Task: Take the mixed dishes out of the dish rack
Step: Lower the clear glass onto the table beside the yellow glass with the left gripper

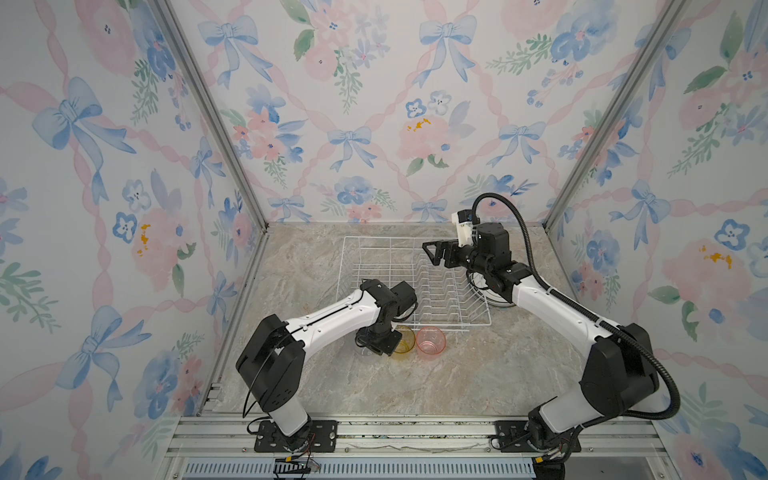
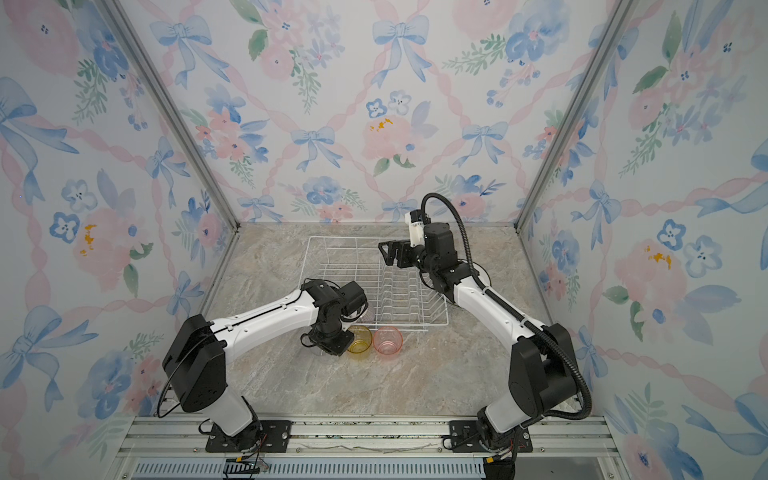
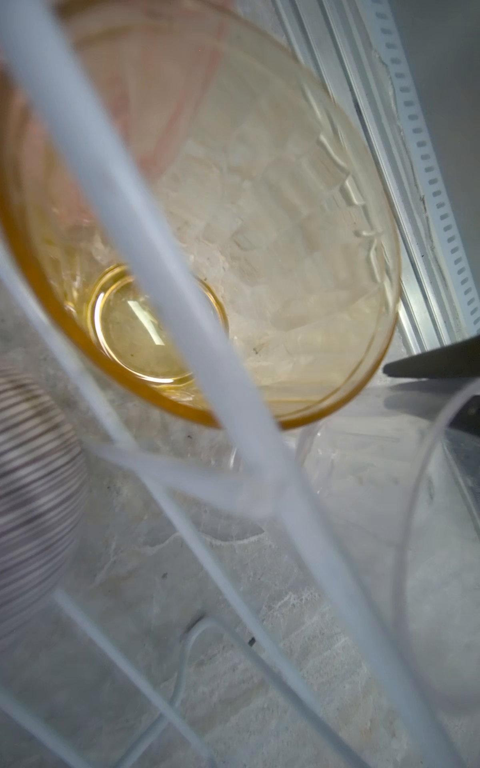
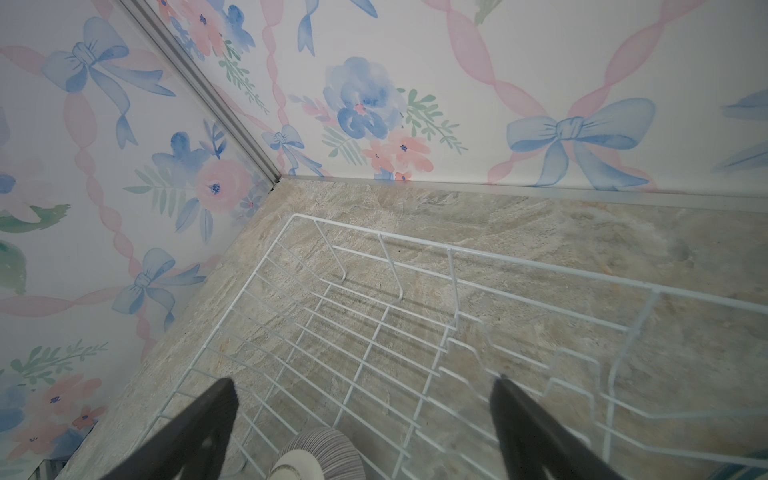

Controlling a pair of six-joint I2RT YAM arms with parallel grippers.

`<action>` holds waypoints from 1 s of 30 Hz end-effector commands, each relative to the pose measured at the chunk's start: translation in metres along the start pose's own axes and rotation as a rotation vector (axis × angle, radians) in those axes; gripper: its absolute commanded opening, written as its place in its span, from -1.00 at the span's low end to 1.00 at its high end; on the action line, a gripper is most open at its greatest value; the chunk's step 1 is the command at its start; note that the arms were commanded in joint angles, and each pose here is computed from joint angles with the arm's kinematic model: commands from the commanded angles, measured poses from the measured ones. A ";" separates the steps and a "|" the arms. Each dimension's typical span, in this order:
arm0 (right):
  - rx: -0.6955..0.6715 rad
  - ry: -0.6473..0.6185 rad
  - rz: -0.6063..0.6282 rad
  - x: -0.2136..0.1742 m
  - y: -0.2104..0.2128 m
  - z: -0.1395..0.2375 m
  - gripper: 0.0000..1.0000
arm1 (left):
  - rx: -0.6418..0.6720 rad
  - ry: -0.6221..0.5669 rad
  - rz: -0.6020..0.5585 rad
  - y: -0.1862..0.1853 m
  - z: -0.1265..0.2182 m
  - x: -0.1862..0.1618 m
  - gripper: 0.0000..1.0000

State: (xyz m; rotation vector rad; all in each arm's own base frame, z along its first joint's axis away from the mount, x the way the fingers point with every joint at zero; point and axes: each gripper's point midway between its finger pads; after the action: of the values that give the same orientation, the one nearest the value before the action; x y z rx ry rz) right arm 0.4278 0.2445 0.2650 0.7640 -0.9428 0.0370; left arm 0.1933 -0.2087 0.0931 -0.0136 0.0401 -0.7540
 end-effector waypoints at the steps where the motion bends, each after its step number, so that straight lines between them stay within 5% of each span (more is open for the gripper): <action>1: -0.013 -0.004 -0.006 0.001 -0.003 0.004 0.94 | -0.025 -0.031 -0.024 0.001 0.001 0.003 -1.00; 30: -0.035 0.031 0.020 -0.004 0.002 -0.010 0.94 | -0.057 -0.034 -0.057 0.011 -0.011 0.012 -0.86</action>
State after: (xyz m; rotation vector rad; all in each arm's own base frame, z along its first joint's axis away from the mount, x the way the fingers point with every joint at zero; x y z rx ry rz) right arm 0.4287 0.2495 0.2602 0.7364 -0.9204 0.0394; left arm 0.2059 -0.2062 0.0832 -0.0745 0.0250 -0.7939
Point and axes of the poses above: each gripper's point midway between its finger pads, its own z axis back along the fingers, its own y axis along the line the jaws close on, x = y × z, and after that the axes turned 13 degrees about -z, right-handed
